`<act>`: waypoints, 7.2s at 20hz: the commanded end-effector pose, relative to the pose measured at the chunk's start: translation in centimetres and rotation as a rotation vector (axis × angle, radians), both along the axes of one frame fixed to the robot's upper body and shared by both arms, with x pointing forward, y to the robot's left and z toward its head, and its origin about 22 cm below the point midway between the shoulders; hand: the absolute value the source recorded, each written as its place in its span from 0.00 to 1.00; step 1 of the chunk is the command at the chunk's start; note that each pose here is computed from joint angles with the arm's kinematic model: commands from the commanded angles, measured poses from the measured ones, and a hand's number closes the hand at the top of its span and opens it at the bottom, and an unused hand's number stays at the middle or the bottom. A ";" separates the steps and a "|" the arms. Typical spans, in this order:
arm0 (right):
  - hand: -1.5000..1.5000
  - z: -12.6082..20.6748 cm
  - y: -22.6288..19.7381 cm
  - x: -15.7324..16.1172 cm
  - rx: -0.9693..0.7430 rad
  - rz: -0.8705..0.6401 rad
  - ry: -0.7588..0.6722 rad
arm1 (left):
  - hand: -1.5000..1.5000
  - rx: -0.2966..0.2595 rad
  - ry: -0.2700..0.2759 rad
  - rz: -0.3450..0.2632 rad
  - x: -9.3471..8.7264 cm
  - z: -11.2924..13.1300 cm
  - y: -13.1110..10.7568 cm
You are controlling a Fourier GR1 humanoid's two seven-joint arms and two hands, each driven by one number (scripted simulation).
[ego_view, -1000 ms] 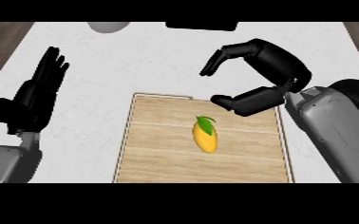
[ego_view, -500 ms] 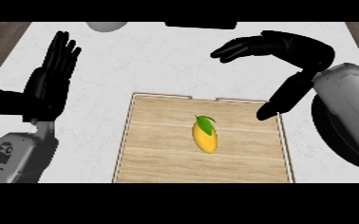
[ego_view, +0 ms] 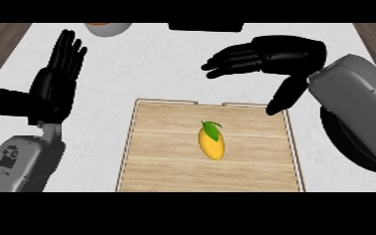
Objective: Pick the lemon from the tray and place it in the pot
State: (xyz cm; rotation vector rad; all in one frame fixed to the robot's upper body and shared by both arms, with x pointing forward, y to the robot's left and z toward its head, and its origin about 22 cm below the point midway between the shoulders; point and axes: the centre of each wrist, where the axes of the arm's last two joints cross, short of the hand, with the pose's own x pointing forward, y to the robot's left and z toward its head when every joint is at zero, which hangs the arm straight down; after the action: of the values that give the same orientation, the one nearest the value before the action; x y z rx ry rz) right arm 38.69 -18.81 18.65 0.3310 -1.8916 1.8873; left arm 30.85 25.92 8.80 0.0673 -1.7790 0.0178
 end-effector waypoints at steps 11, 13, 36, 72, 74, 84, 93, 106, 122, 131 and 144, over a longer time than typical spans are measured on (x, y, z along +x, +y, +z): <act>0.00 -4.0 3.5 -0.6 -0.274 0.125 0.040 | 0.50 -0.002 0.021 0.043 -0.1 -1.1 2.0; 0.00 -3.6 4.1 -0.5 -0.292 0.129 0.051 | 0.50 0.003 0.016 0.055 -0.3 -1.2 2.5; 0.00 -11.8 7.9 -2.4 -0.277 0.093 -0.034 | 0.50 -0.008 0.022 0.028 -0.5 -1.8 0.1; 1.00 -12.8 4.6 -1.7 -0.144 -0.612 -0.177 | 0.50 0.011 0.022 0.085 -0.8 -1.3 2.3; 1.00 -13.5 1.5 -1.2 -0.183 -0.841 -0.145 | 0.50 0.005 0.010 0.103 -0.9 -1.0 2.6; 1.00 -3.9 0.2 3.0 0.011 -1.839 -0.364 | 0.50 0.011 0.033 0.097 -1.0 -1.6 2.6; 1.00 2.7 5.0 3.5 0.113 -2.446 -0.737 | 0.50 0.010 0.020 0.028 -1.0 -1.5 1.2; 1.00 1.7 -1.6 -1.0 -0.077 -2.648 -0.638 | 0.50 -0.012 0.020 0.083 -1.0 -0.8 1.4; 1.00 -4.4 -14.2 -11.3 -0.079 -2.662 -0.600 | 0.50 -0.006 0.010 0.046 0.5 -1.5 1.7; 0.00 -9.1 -17.4 -10.0 0.075 -2.715 -0.090 | 0.50 0.017 0.024 0.038 -0.8 -2.3 0.4; 0.00 -6.9 -16.9 -10.7 0.594 -2.512 -0.317 | 0.50 -0.010 0.023 0.062 -0.1 -1.3 1.7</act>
State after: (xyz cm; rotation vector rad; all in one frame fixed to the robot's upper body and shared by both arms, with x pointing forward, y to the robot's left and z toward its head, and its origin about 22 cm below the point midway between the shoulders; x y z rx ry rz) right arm 28.63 -36.61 11.44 -1.4821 -0.9931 -0.2429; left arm 30.25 27.11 7.68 0.1049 -1.7621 0.0519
